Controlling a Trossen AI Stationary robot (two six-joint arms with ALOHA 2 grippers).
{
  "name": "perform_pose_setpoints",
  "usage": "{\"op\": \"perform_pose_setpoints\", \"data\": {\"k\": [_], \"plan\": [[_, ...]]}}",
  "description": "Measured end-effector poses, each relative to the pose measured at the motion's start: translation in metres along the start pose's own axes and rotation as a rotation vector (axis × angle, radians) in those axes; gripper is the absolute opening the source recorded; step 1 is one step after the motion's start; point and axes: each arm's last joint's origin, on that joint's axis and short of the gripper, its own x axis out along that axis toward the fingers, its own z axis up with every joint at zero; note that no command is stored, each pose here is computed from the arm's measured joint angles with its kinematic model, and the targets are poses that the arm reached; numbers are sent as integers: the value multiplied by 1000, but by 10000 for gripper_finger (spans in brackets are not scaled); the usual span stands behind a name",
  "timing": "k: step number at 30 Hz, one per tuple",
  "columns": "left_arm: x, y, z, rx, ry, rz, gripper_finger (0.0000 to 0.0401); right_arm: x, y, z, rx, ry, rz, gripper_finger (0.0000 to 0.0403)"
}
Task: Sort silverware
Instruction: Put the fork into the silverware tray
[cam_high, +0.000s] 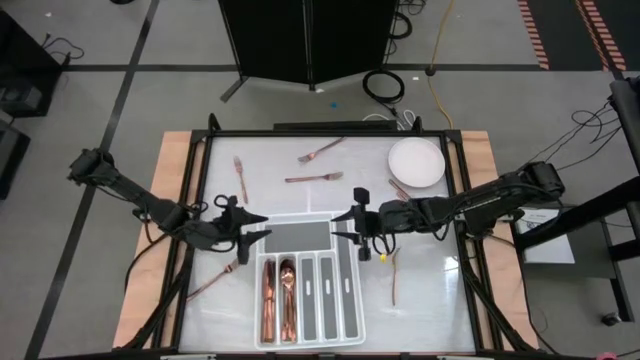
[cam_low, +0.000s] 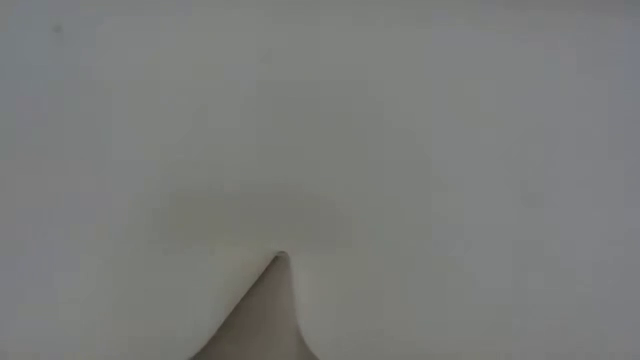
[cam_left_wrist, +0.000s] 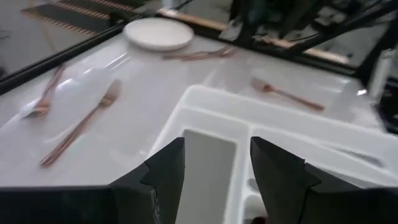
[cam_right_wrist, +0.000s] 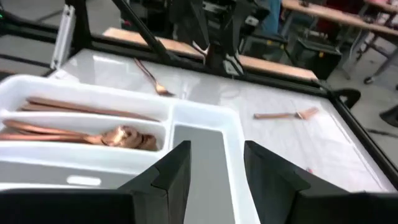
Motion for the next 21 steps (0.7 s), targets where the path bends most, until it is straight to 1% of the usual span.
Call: {"op": "perform_pose_setpoints", "data": {"k": [3, 7, 10, 14, 17, 19, 21], "plan": [[0, 2, -2, -12, 6, 31, 183, 0, 0, -1, -1, 13, -2, 139], [-1, 0, 3, -17, 0, 27, 183, 0, 0, -1, -35, 13, -2, 139], [-9, -6, 25, 4, 46, 0, 183, 0, 0, -1, -81, 13, -1, 139], [-25, -8, 57, 51, 89, 50, 183, 0, 0, -1, -72, 13, -1, 139], [-25, -3, 64, 67, 112, 97, 183, 0, 0, -1, -37, 14, 1, 139], [-23, 2, 60, 34, 173, 103, 183, 0, 0, -2, -9, 15, 3, 139], [-22, 8, 55, -53, 265, 102, 183, 0, 0, -2, 25, 16, 4, 139]]}}
